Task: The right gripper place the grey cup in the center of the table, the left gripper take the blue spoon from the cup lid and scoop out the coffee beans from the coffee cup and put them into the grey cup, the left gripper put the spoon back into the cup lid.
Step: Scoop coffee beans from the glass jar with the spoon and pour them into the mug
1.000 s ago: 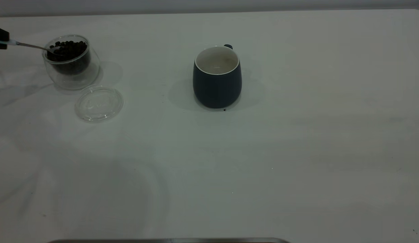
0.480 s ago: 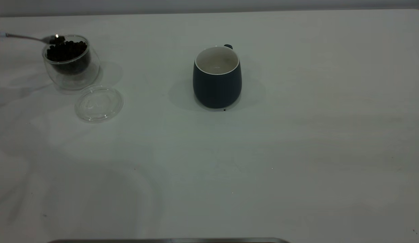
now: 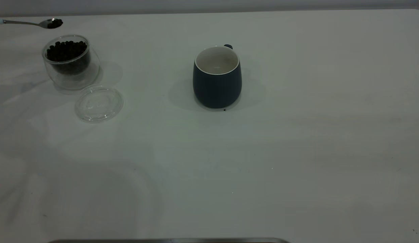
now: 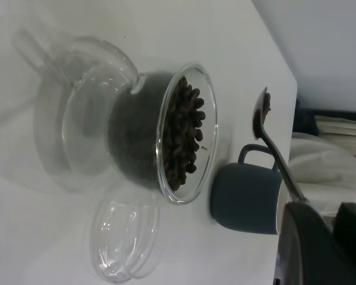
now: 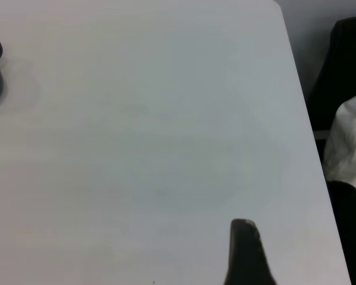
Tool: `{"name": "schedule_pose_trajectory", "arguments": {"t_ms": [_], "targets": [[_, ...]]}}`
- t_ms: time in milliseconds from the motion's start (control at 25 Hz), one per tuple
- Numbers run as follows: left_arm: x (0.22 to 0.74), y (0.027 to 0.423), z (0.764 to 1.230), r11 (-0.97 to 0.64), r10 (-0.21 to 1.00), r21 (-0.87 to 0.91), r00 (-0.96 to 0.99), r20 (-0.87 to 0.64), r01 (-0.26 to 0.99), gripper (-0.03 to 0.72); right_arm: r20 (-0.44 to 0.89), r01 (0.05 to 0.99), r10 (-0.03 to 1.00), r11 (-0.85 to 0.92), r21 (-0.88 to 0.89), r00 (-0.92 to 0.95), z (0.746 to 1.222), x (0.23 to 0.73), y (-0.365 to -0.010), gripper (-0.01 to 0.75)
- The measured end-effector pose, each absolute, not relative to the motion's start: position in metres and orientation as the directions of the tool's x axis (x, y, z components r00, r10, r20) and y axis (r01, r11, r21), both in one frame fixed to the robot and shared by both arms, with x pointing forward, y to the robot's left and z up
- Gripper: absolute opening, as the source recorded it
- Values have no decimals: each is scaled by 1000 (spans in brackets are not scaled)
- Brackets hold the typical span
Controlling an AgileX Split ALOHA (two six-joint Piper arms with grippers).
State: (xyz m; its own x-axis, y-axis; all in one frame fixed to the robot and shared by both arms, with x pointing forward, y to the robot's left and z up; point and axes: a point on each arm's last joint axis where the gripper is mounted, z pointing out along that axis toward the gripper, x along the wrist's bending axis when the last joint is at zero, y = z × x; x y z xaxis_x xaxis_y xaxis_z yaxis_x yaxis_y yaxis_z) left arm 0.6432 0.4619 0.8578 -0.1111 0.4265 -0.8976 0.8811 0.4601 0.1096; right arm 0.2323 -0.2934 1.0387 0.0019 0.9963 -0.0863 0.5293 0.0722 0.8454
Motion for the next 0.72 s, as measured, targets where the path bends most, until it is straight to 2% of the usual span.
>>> {"name": "schedule_pose_trajectory", "arguments": {"t_ms": [240,720], "targets": [[651,442,858,423,424,94,-106,-899,901,122,-86,529,996,72,845,2,1039,232,-293,459],[671,362,859,268,420,79,-43,-906,960,122,-86,529,996,72,845,2,1039,232,-293,459]]}}
